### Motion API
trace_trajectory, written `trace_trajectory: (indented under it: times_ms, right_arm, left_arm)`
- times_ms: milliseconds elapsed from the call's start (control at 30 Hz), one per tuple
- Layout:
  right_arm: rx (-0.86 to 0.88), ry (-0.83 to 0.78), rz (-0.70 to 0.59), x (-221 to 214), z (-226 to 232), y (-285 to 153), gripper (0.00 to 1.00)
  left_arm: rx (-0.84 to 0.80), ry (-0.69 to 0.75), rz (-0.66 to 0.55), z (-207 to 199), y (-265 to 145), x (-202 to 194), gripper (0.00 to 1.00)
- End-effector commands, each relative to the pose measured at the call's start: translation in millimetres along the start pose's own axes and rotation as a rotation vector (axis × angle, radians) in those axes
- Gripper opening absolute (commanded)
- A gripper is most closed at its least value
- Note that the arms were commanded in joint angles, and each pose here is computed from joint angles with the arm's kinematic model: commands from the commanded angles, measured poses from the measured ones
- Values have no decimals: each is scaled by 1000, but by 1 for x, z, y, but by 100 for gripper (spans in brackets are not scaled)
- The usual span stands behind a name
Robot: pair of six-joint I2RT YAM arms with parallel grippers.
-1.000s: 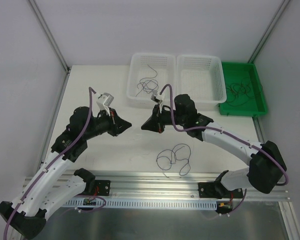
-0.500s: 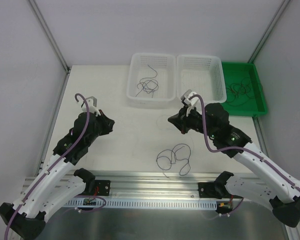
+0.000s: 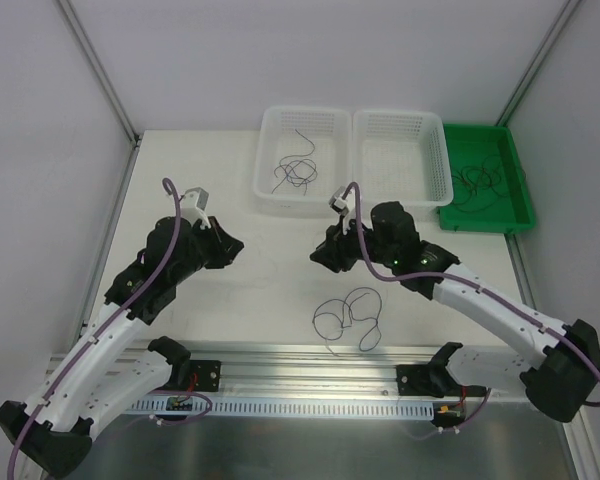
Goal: Untangle the cables
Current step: Untie the cable at the center of the board.
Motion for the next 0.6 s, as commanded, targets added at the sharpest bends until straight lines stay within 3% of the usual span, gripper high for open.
trace_trajectory:
  times_ms: [0,200,367,567]
  right_arm:
    - [139,37,-125,21,15,23,35]
    - [198,136,-158,17,14,56,38]
    - [195,264,-212,14,12,66,48]
    - [176,403,-290,14,3,73,47]
  left_arm:
    - [-193,43,37,-35,-14,8,0]
    - [-277,28,71,-46,-18,4,0]
    - [-315,18,78,-48,-18,0,0]
    - [-354,4,74,-54,-19,1,0]
Point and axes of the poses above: each gripper's point midway between its finger pads, its own y axis out along the fingers, its own z axis along the line the jaws close on, x = y × z, the point moved 5 cm from there along -y, back along the fingers, and after that the axes turned 11 degrees about -y, right-handed, at the moved point
